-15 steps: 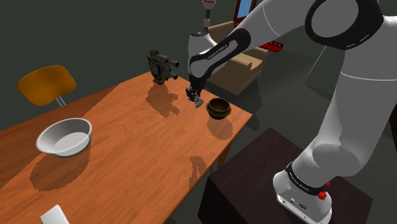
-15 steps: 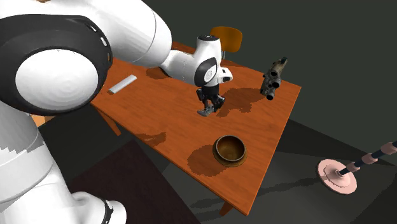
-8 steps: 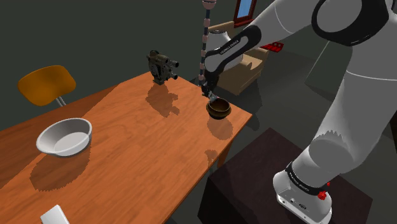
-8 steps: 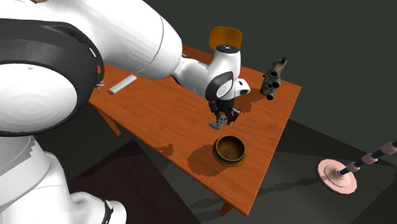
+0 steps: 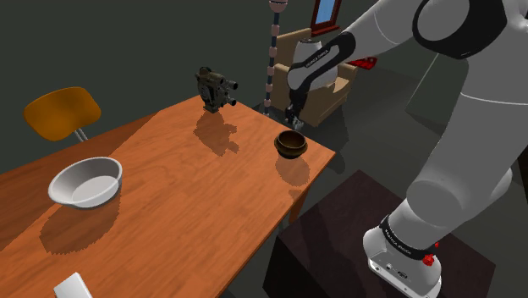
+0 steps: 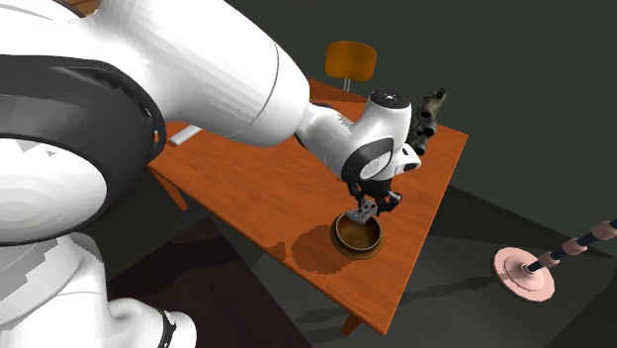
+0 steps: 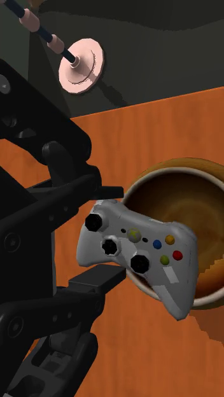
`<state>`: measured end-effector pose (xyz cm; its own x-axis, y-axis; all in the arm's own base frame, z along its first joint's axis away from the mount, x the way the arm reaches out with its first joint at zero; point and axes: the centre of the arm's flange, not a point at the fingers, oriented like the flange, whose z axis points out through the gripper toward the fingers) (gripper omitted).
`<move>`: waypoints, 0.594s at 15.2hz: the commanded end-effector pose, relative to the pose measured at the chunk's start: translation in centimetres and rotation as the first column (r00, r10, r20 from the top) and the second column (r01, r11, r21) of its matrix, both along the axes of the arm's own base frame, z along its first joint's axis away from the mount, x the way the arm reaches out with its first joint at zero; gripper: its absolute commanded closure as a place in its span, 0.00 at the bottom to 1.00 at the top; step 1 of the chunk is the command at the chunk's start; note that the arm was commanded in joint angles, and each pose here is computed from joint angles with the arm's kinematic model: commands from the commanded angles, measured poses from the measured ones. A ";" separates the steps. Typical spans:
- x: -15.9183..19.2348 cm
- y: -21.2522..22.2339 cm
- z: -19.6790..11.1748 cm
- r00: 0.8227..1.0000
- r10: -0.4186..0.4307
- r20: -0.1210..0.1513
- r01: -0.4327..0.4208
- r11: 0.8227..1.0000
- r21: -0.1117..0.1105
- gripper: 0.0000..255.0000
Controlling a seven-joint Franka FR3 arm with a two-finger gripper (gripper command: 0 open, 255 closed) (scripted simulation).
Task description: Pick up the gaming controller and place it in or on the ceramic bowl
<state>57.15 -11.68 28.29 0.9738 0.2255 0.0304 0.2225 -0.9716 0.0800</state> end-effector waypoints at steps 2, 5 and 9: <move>-0.2 -0.3 -1.4 1.000 0.001 0.000 -0.001 1.000 0.000 1.00; -0.2 -0.3 -2.9 1.000 0.001 0.000 -0.001 1.000 0.000 1.00; -0.2 -0.3 -5.1 1.000 0.001 0.000 -0.001 1.000 0.000 1.00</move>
<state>57.01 -11.96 23.82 0.9735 0.2267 0.0300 0.2237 -0.9714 0.0798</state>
